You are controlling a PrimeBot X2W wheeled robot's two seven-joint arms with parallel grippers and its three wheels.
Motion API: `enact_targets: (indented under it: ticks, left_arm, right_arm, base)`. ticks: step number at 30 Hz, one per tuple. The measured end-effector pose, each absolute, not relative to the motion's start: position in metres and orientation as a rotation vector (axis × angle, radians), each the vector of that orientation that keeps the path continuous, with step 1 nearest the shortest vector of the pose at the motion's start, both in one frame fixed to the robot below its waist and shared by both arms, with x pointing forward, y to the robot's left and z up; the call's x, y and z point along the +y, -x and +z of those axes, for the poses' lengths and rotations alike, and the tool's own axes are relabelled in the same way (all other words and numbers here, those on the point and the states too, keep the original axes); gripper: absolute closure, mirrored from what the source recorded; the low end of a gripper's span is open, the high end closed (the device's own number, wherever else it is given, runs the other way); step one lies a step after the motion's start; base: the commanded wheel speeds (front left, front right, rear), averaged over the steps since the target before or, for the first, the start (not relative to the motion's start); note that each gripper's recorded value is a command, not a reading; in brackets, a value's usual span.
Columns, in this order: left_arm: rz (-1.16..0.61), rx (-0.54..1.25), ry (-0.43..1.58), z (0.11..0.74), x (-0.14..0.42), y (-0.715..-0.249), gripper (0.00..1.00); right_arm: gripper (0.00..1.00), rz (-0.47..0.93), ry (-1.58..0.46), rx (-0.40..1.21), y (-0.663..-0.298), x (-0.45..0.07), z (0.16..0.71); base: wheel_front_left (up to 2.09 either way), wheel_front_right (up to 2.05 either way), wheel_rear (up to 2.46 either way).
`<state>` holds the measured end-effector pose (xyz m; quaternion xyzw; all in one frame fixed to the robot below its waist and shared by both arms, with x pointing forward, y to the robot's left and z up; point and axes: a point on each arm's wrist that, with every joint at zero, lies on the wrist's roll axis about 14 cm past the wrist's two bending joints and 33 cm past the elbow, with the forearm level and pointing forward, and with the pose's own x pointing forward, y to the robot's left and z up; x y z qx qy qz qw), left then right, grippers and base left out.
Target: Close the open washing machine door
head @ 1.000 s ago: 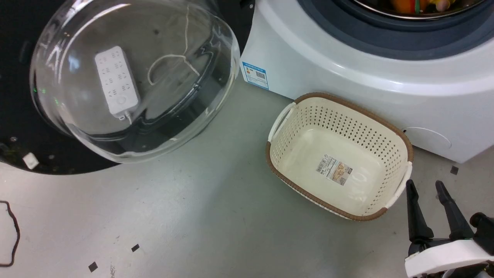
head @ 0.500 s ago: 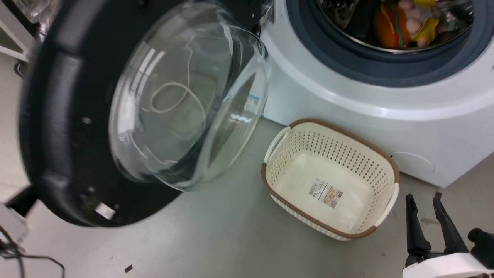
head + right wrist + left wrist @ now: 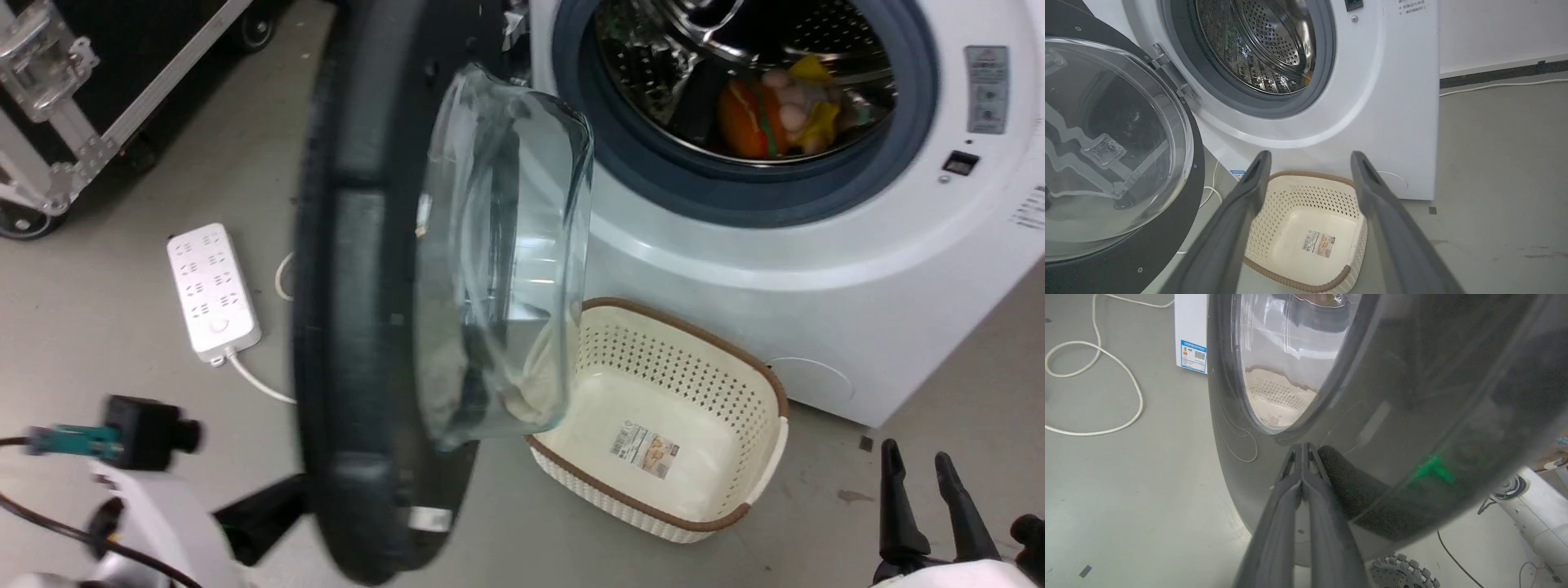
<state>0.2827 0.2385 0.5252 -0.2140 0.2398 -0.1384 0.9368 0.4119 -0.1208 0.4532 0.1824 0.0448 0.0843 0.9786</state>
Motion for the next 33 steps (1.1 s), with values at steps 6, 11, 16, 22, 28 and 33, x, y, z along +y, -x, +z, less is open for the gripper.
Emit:
enact_targets:
  ticks: [6,11,16,22,28,33]
  left_arm:
    - [-0.500,0.450,0.396,0.536,0.169,-0.295,1.00]
    - [-0.638,0.401,0.377,0.541,0.119,-0.312,1.00]
    - [-0.738,0.375,0.348,0.538,0.080,-0.331,1.00]
    - [-0.819,0.354,0.286,0.528,0.040,-0.358,1.00]
    - [-0.863,0.272,0.235,0.530,-0.001,-0.397,1.00]
    - [-0.888,0.199,0.225,0.537,-0.037,-0.429,1.00]
  right_arm:
    - [0.00,0.098,-0.375,0.062,-0.405,-0.146,0.459]
    - [0.00,0.034,-0.371,0.032,-0.397,-0.170,0.465]
    - [0.00,-0.033,-0.375,0.007,-0.385,-0.194,0.470]
    - [0.00,-0.118,-0.376,-0.013,-0.368,-0.223,0.472]
    - [0.00,-0.197,-0.382,-0.033,-0.351,-0.247,0.475]
    - [0.00,-0.248,-0.393,-0.053,-0.343,-0.262,0.478]
  base:
    - [0.00,0.00,0.00]
    - [0.00,0.00,0.00]
    - [0.00,0.00,0.00]
    - [0.00,0.00,0.00]
    - [0.00,0.00,0.00]
    - [0.00,0.00,0.00]
